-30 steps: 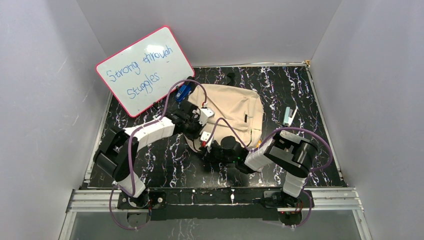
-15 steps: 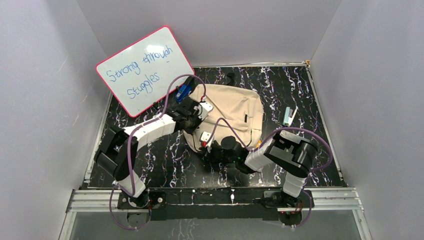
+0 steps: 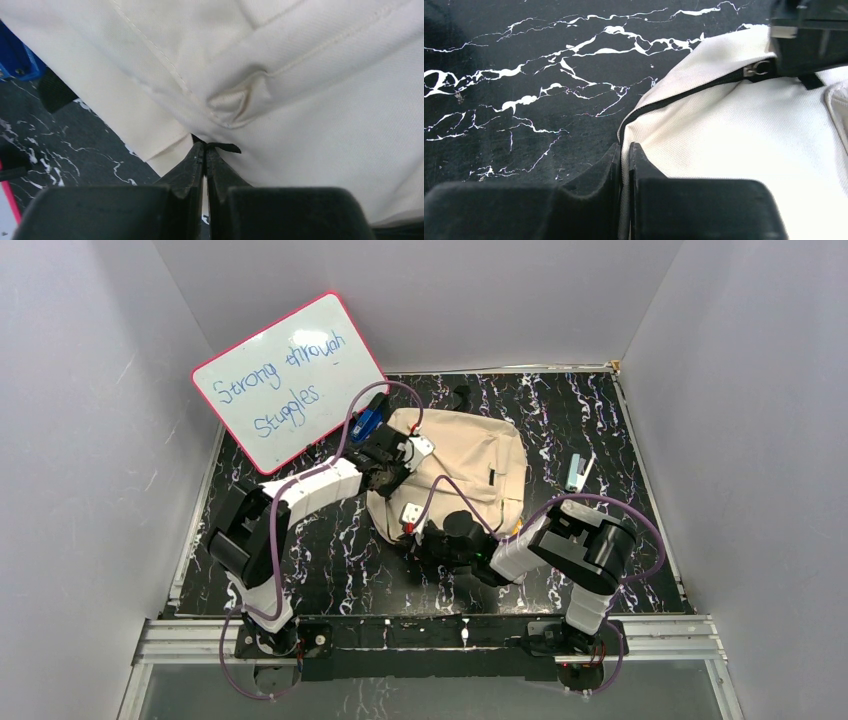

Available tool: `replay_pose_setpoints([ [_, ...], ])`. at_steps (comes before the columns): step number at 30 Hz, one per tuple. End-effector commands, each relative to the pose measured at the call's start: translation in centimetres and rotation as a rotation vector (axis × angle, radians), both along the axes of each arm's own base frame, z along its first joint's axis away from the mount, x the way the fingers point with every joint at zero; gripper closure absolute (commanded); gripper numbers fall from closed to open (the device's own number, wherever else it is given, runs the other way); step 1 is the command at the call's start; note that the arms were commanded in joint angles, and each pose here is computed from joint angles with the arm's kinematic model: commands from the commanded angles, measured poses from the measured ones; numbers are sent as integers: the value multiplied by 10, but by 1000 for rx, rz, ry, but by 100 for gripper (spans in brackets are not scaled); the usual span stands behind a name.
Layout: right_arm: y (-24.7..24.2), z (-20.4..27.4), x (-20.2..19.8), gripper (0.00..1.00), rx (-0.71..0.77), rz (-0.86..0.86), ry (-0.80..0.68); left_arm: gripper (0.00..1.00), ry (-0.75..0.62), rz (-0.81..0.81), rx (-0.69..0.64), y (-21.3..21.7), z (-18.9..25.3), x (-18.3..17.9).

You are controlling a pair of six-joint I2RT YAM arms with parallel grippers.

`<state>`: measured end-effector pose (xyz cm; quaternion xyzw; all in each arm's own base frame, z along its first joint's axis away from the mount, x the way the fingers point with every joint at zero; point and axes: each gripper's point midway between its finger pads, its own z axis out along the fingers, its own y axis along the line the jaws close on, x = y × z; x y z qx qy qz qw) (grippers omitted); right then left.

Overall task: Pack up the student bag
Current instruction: Zip the student bag at the center of the board.

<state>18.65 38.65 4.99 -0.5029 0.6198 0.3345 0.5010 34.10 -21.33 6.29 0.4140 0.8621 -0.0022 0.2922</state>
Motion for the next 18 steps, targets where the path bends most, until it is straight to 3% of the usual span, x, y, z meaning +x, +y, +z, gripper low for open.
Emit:
replay_pose_setpoints([
  [1,6,-5,-26,87,0,133,37,100,-173,18,-17,-6,45,40],
  [7,6,-9,-32,100,-20,174,39,100,-255,59,-19,-3,61,57],
  [16,10,-7,-37,100,-19,206,44,100,-288,122,-13,7,60,74],
  [18,10,-5,-35,100,-13,201,44,84,-266,132,-19,7,62,72],
])
